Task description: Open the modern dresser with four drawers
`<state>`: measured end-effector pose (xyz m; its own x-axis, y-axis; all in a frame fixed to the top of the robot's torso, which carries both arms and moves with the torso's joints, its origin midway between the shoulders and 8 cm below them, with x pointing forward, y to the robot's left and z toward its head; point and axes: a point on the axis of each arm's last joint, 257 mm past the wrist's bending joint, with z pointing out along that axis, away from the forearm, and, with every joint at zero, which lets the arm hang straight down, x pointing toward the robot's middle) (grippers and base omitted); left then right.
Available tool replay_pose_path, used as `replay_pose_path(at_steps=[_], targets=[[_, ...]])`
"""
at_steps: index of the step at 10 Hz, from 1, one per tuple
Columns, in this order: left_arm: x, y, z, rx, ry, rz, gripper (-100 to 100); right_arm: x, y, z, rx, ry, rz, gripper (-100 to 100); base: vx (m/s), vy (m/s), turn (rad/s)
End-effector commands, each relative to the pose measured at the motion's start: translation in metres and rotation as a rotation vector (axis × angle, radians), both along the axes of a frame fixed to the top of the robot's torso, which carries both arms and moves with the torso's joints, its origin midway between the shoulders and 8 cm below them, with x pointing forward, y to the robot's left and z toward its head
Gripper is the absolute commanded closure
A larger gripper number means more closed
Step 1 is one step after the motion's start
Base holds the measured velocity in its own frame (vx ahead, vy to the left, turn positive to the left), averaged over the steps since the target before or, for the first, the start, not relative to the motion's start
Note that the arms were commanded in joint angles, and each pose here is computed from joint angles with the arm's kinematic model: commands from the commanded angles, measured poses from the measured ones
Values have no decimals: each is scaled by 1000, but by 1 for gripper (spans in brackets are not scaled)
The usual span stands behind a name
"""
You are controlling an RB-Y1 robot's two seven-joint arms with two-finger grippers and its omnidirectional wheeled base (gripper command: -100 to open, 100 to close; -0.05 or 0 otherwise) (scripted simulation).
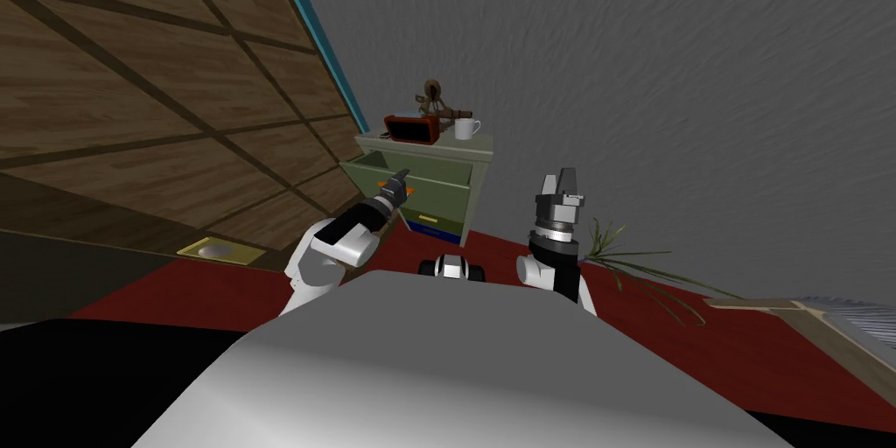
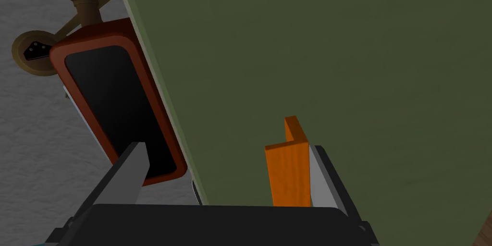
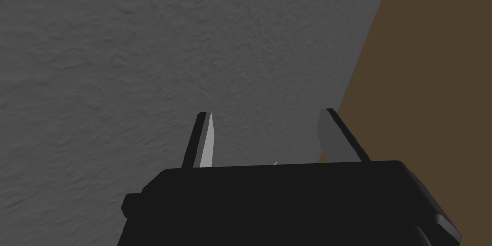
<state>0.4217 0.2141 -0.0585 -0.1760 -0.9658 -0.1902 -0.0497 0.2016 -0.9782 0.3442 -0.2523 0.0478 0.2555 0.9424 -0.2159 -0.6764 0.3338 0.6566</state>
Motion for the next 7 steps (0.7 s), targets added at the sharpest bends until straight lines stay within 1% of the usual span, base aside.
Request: replay_pose_path(at_steps=[1, 2, 7], targets=[[-3, -1, 2, 0, 8, -2, -100, 0, 0, 0, 0, 0, 0, 0, 18, -5, 1], [-3, -1, 1, 0, 15, -1, 0, 0, 0, 0, 0, 0, 0, 0, 6, -1, -2], [-3, 0, -5, 0, 31, 3, 0, 0, 0, 0, 0, 0, 0, 0, 0, 0, 0]])
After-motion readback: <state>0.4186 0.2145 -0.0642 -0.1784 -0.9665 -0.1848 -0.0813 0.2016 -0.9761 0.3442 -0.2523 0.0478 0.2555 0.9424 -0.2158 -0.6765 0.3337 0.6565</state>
